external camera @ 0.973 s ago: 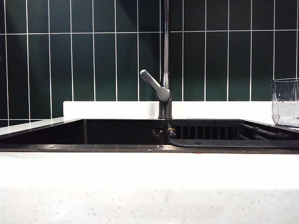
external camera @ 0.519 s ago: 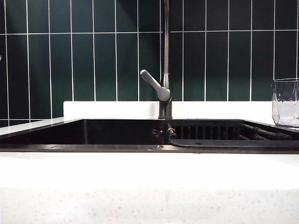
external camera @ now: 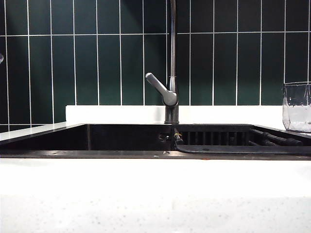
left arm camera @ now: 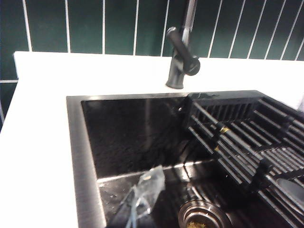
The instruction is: Pick up the mug next to the sink, go to the faucet to get some water, pour the water into the sink, and finally put the mug back to its place.
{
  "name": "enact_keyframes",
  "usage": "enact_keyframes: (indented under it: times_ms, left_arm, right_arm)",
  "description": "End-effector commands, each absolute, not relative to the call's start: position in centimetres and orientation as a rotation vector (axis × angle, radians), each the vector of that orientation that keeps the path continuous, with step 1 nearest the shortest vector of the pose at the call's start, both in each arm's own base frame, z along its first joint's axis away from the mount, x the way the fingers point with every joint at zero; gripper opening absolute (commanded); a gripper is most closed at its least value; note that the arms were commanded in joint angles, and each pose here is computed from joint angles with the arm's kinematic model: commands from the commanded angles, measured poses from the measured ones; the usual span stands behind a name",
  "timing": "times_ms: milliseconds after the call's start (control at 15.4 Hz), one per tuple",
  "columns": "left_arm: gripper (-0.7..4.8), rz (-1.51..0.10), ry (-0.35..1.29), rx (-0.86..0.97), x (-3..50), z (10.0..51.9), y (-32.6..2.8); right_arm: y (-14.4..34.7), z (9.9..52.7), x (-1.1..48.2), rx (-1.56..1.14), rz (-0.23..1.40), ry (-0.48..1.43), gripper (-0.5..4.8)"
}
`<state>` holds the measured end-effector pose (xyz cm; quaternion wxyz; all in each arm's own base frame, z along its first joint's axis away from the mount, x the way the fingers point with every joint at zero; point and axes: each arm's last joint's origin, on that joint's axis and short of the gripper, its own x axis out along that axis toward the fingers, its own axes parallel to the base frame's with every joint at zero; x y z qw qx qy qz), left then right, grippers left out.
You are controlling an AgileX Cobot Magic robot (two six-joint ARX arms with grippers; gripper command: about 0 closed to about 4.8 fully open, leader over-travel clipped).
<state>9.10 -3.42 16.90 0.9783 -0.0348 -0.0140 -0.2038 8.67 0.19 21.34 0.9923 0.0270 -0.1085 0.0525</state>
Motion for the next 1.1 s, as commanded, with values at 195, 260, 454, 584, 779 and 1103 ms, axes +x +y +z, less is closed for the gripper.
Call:
enact_keyframes:
  times_ms: [195, 260, 454, 584, 779, 1103]
  left_arm:
    - [-0.05, -0.453, -0.056, -0.07, 9.0, 17.2, -3.5]
    - [-0.05, -0.455, -0.056, -0.07, 9.0, 17.2, -3.5]
    - [-0.05, -0.458, -0.056, -0.066, 9.0, 17.2, -3.5]
    - [-0.05, -0.457, -0.056, -0.058, 9.0, 17.2, -3.5]
    - [-0.05, -0.457, -0.056, -0.059, 9.0, 17.2, -3.5]
    - [-0.05, -0.456, -0.054, -0.066, 9.0, 17.2, -3.5]
  right_arm:
    - [0.5, 19.7, 9.2, 0.067, 0.131, -0.18, -0.06]
    - [0.6, 19.1, 9.3, 0.073, 0.133, -0.176, -0.06]
    - [0.8, 18.5, 9.5, 0.074, 0.136, -0.169, -0.06]
    - [1.0, 18.0, 9.6, 0.055, 0.134, -0.158, -0.06]
    - [1.0, 17.7, 9.6, 0.03, 0.126, -0.137, -0.06]
    - [1.0, 16.9, 9.7, 0.02, 0.125, -0.051, -0.06]
